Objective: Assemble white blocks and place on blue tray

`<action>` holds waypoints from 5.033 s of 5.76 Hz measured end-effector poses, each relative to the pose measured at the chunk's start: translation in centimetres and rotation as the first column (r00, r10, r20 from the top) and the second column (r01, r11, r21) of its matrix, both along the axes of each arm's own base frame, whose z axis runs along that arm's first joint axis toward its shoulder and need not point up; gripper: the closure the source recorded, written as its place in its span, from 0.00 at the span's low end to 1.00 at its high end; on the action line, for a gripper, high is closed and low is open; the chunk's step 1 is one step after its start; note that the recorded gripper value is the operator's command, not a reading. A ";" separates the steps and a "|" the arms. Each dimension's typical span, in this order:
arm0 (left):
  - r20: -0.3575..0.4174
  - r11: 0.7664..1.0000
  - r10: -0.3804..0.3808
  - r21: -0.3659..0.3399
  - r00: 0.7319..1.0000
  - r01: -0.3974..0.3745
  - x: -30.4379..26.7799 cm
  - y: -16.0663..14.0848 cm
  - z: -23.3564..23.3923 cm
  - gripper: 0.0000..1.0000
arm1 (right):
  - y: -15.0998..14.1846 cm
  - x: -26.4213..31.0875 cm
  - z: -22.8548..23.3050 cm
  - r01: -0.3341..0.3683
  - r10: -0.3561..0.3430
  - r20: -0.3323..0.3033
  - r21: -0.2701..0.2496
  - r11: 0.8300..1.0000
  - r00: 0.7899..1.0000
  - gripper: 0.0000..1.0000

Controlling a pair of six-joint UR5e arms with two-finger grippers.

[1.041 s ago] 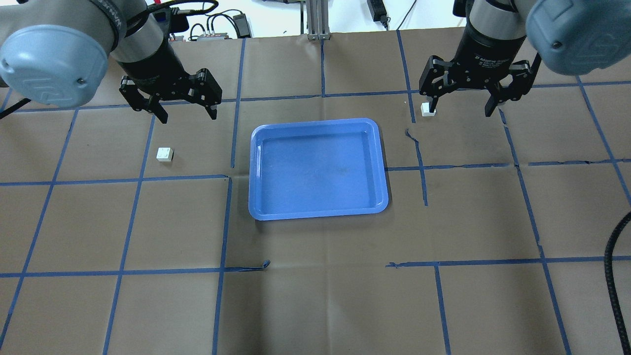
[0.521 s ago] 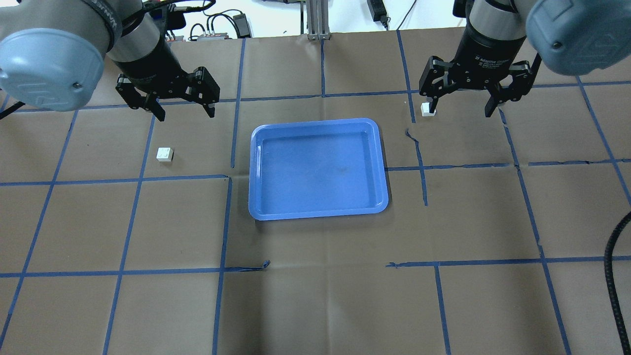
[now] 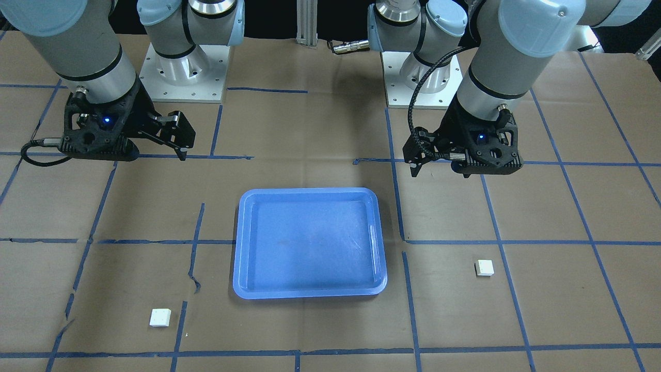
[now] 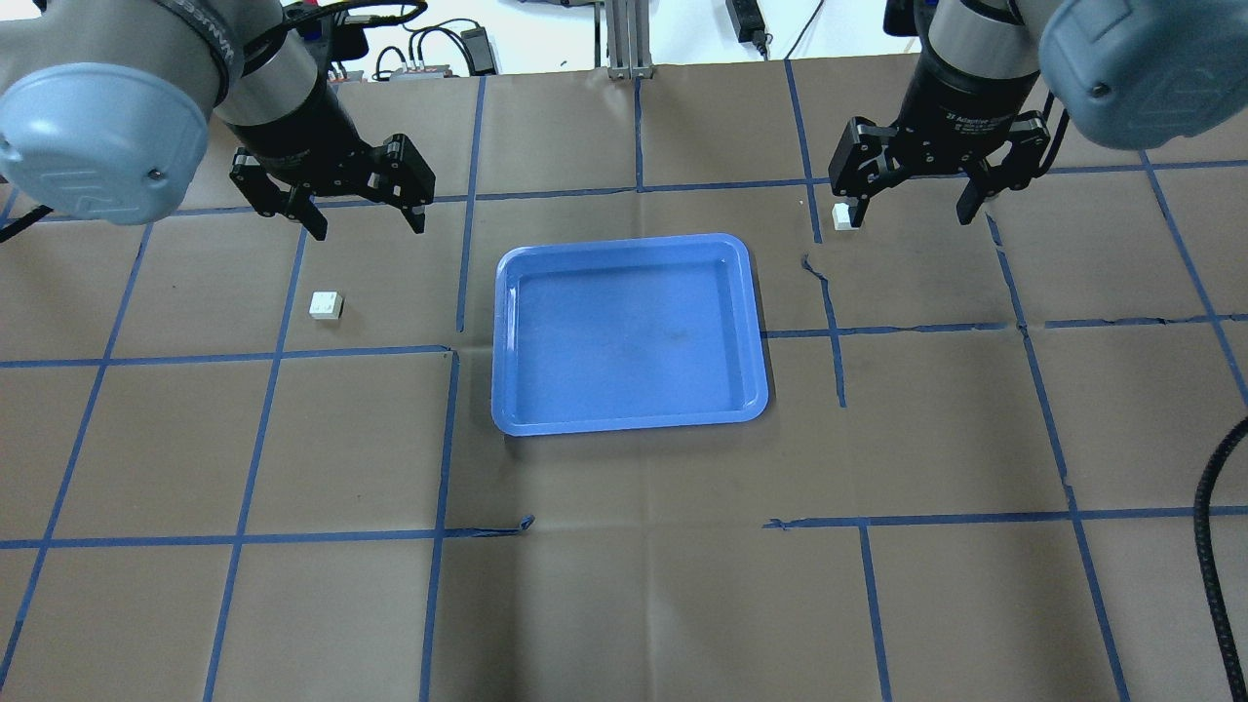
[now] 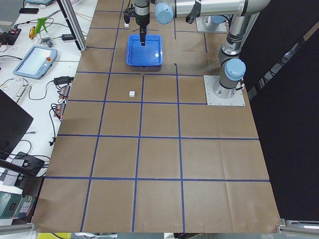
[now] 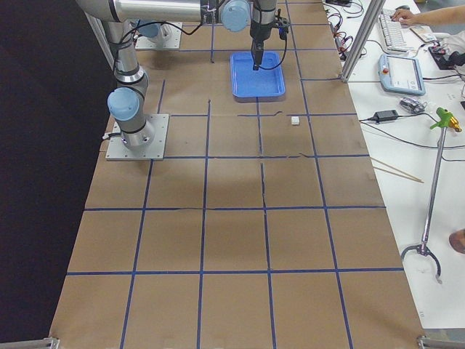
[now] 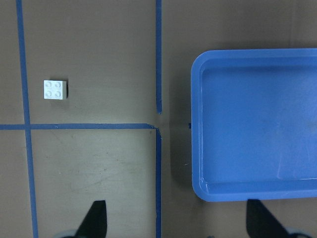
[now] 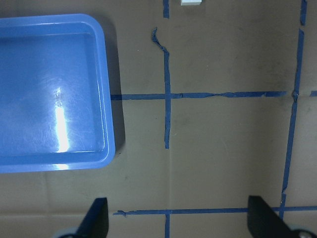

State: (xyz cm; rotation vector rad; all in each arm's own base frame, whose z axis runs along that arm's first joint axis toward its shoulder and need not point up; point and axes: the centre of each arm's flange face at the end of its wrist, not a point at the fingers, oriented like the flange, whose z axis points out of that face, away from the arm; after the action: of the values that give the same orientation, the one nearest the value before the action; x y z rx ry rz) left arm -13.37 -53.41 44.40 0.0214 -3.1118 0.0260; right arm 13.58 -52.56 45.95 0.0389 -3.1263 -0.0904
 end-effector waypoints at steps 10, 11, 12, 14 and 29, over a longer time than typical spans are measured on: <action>0.058 0.982 -0.143 0.133 0.988 0.134 20.1 -10.6 -22.3 0.04 | -4.7 -1.9 -2.7 -0.970 0.969 -0.042 0.024 0.244 0.243 0.01; 0.047 0.980 -0.147 0.145 0.988 0.139 19.9 -10.8 -24.2 0.04 | -7.0 -3.4 -3.0 -0.977 0.977 -0.038 -0.001 0.211 0.211 0.01; 0.040 0.977 -0.157 0.151 0.987 0.149 19.3 -10.7 -24.9 0.04 | -9.8 -4.6 -3.3 -0.981 0.981 -0.032 -0.036 0.190 0.191 0.01; 0.035 0.973 -0.179 0.154 0.983 0.172 18.2 -10.6 -25.4 0.09 | -15.0 -7.5 -5.2 -0.991 0.994 -0.014 -0.081 0.108 0.109 0.01; 0.053 0.246 -0.969 0.085 0.242 0.966 -12.7 -3.3 -18.0 0.84 | -18.7 -13.4 -29.2 -0.881 0.999 -0.032 -0.470 -0.052 -0.042 0.26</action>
State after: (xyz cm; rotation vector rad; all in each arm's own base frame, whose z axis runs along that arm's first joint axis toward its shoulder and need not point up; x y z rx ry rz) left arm -26.12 -56.74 26.40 -1.9489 -2.5401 -0.0624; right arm 0.22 -71.30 16.78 2.4633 -2.2967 0.5741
